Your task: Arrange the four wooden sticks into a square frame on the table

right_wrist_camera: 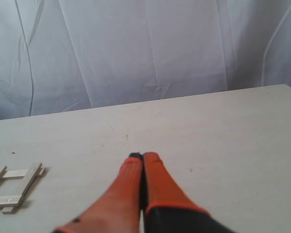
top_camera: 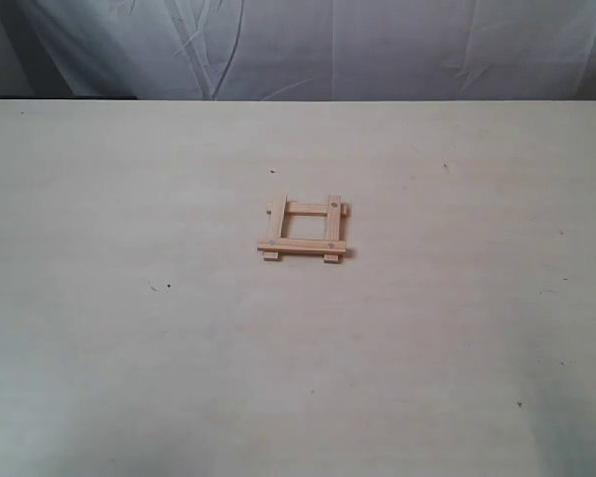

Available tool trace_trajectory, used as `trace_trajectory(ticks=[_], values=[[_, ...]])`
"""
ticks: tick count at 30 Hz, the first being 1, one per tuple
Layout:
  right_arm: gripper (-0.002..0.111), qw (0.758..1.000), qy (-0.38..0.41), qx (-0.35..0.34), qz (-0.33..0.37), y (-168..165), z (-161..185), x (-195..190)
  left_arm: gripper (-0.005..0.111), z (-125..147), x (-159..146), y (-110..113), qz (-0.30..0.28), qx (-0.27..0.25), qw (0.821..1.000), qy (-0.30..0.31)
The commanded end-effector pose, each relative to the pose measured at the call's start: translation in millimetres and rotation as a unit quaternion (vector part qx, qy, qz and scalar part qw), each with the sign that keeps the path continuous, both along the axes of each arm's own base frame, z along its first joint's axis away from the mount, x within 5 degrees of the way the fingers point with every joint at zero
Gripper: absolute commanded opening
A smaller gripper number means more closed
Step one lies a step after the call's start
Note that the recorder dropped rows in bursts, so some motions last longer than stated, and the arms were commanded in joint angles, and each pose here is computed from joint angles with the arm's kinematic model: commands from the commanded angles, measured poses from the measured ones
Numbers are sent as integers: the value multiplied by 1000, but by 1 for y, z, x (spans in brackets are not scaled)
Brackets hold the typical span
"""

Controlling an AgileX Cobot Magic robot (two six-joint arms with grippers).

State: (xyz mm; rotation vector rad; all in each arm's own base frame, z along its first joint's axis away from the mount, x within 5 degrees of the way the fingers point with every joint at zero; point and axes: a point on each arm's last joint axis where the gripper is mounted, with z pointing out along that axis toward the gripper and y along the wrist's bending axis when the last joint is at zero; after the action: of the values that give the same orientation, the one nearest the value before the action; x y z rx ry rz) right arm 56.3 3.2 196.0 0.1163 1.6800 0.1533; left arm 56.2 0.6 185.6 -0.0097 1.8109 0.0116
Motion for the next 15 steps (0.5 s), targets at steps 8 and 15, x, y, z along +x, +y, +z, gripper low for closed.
trace_trajectory(ticks=[8, 15], values=[[-1, 1000, -12, -1, -5, -1, 1, 0, 0, 0, 0, 0, 0, -4, 1000, -9], [-1, 998, 62, -30, 5, 0, -12, -2, 0, 0, 0, 0, 0, -4, 1000, -9]])
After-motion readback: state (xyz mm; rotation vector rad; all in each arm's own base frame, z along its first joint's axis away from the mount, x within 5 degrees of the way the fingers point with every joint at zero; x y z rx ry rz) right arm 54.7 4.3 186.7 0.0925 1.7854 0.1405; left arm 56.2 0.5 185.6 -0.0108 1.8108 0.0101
